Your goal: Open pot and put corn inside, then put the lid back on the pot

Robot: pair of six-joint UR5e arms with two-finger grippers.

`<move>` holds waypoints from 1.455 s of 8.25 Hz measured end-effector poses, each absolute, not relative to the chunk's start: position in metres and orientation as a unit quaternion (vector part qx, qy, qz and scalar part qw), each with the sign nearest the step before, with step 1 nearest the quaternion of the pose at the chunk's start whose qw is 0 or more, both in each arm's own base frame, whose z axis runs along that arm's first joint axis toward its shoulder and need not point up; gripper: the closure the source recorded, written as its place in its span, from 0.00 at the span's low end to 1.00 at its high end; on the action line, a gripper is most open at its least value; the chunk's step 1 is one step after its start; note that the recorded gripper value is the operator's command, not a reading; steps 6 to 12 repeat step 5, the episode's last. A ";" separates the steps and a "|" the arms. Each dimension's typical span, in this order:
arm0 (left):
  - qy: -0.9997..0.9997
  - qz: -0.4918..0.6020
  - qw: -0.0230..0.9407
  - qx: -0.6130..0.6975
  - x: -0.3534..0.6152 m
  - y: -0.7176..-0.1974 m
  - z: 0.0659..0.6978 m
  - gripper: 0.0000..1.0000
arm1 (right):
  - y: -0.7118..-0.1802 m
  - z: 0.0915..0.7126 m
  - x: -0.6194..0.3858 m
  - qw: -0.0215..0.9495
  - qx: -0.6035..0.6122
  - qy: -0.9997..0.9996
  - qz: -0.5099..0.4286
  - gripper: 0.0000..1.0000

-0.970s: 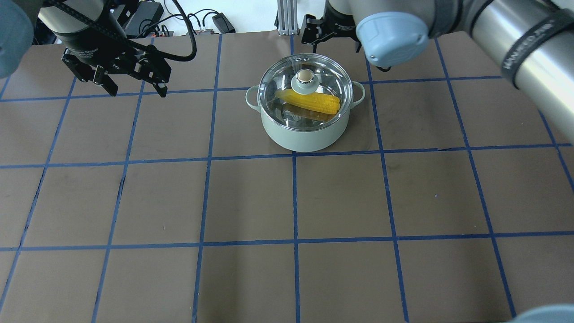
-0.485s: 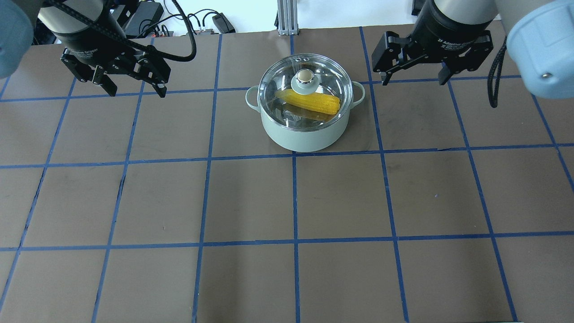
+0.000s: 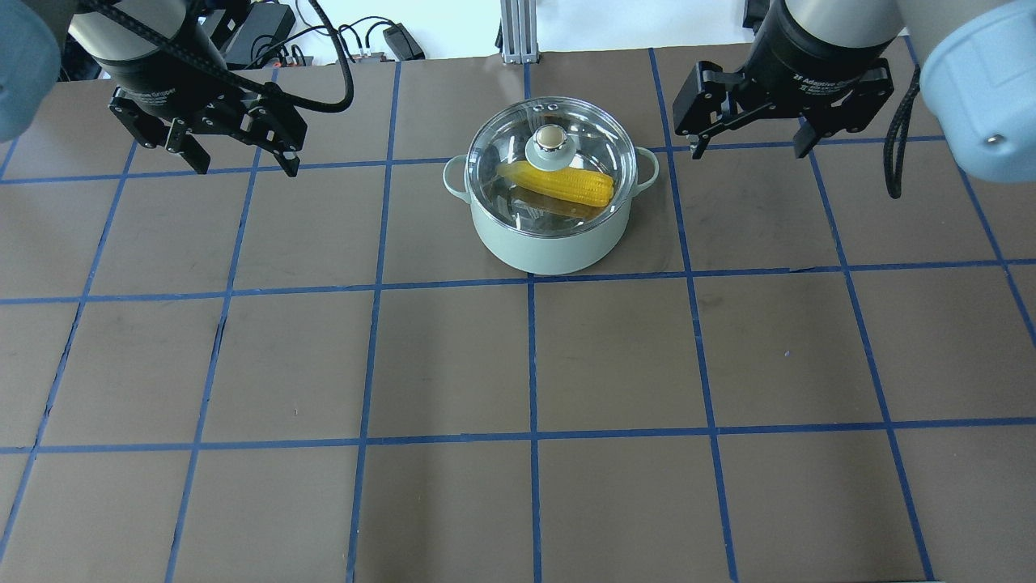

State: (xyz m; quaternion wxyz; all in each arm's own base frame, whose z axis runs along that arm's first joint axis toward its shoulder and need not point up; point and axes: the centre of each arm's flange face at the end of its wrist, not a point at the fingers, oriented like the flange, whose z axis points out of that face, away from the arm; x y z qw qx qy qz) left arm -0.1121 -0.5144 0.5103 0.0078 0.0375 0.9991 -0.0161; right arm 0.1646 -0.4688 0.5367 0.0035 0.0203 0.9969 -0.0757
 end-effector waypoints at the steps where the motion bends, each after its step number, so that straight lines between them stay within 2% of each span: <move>1: 0.999 -0.016 0.008 0.037 -0.112 -0.514 0.510 0.00 | -0.468 0.537 0.165 0.004 0.020 0.997 -0.076 0.00; 12: 0.999 -0.016 0.009 0.036 -0.111 -0.515 0.510 0.00 | -0.467 0.537 0.164 0.001 0.020 0.997 -0.072 0.00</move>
